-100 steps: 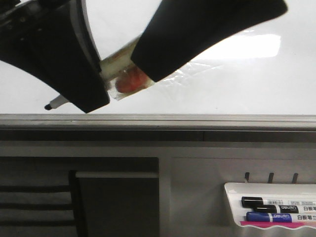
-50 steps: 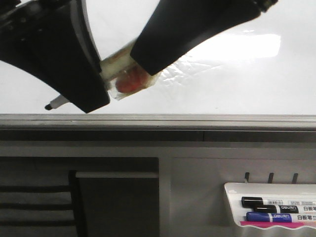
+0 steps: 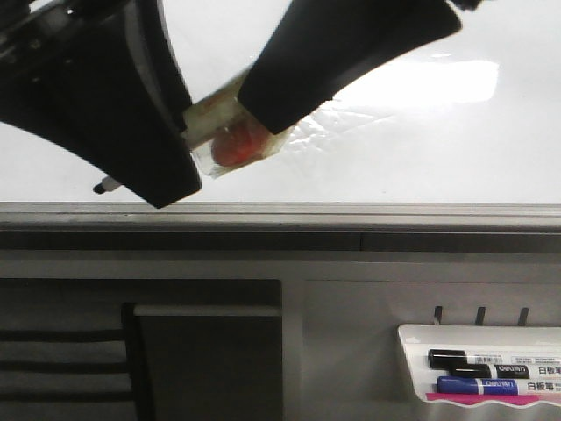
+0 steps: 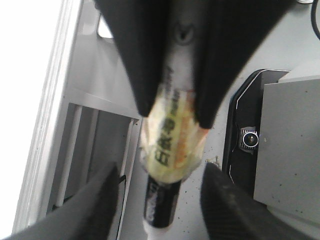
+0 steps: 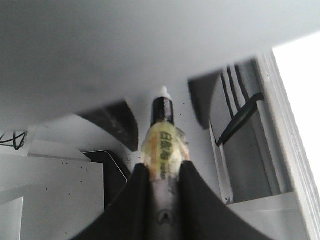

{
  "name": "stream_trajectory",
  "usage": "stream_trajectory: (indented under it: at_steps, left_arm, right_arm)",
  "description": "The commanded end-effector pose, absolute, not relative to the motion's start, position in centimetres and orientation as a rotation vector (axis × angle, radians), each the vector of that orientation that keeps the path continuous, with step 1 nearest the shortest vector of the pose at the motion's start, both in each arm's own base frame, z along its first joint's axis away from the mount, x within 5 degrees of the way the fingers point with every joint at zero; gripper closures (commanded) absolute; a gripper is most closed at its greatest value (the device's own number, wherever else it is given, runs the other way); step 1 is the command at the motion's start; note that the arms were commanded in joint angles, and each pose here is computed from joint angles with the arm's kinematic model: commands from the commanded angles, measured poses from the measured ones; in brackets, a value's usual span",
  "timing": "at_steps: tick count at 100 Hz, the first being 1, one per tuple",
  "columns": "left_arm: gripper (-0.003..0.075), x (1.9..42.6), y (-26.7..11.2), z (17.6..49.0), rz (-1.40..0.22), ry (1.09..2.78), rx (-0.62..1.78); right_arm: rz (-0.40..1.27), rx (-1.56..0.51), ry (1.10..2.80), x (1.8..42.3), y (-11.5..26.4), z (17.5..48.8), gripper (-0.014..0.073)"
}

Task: Write number 7 on whiteboard

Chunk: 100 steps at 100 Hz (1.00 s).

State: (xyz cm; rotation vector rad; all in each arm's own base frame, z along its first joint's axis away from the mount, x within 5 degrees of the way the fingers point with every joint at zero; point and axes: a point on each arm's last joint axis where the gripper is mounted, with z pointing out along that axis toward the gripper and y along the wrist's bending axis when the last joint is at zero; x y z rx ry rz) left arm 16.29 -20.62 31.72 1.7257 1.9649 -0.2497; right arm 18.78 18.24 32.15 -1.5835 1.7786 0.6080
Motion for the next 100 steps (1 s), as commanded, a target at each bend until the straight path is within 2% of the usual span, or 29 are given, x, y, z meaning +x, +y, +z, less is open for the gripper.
stream_trajectory:
  at_steps: [1, 16, 28, 48, 55, 68, 85, 100]
  left_arm:
    - [0.0302, 16.4, -19.7, 34.5, -0.272, 1.927, 1.556]
    - [0.0302, 16.4, -16.7, 36.9, -0.277, 1.954, 1.354]
    - [0.0302, 16.1, -13.9, 38.3, -0.271, 1.958, 1.176]
    - [0.0302, 15.0, -10.3, 37.5, -0.298, 1.966, 0.906]
    - [0.0302, 14.4, -9.5, 36.6, -0.306, 1.969, 0.858]
    - [0.0302, 13.8, -8.7, 35.2, -0.297, 1.962, 0.821]
    - [0.0302, 13.7, -8.7, 34.8, -0.295, 1.949, 0.810]
    - [0.0302, 13.8, -8.7, 34.9, -0.296, 1.937, 0.800]
  right_arm:
    - [0.593, -1.498, 1.719, 18.6, 17.7, 34.5, 0.0641]
    - [0.503, -1.344, 1.787, 18.5, 15.4, 36.1, 0.0641]
    - [0.447, -1.133, 1.888, 18.5, 12.5, 37.4, 0.0641]
    - [0.408, -0.803, 1.958, 17.1, 8.4, 39.6, 0.0641]
    - [0.368, -0.755, 2.002, 16.6, 7.5, 39.5, 0.0641]
    - [0.322, -0.700, 2.095, 16.6, 6.9, 37.4, 0.0641]
    - [0.312, -0.635, 2.057, 17.2, 6.8, 36.8, 0.0641]
    - [0.391, -0.570, 2.023, 17.4, 7.2, 37.2, 0.0641]
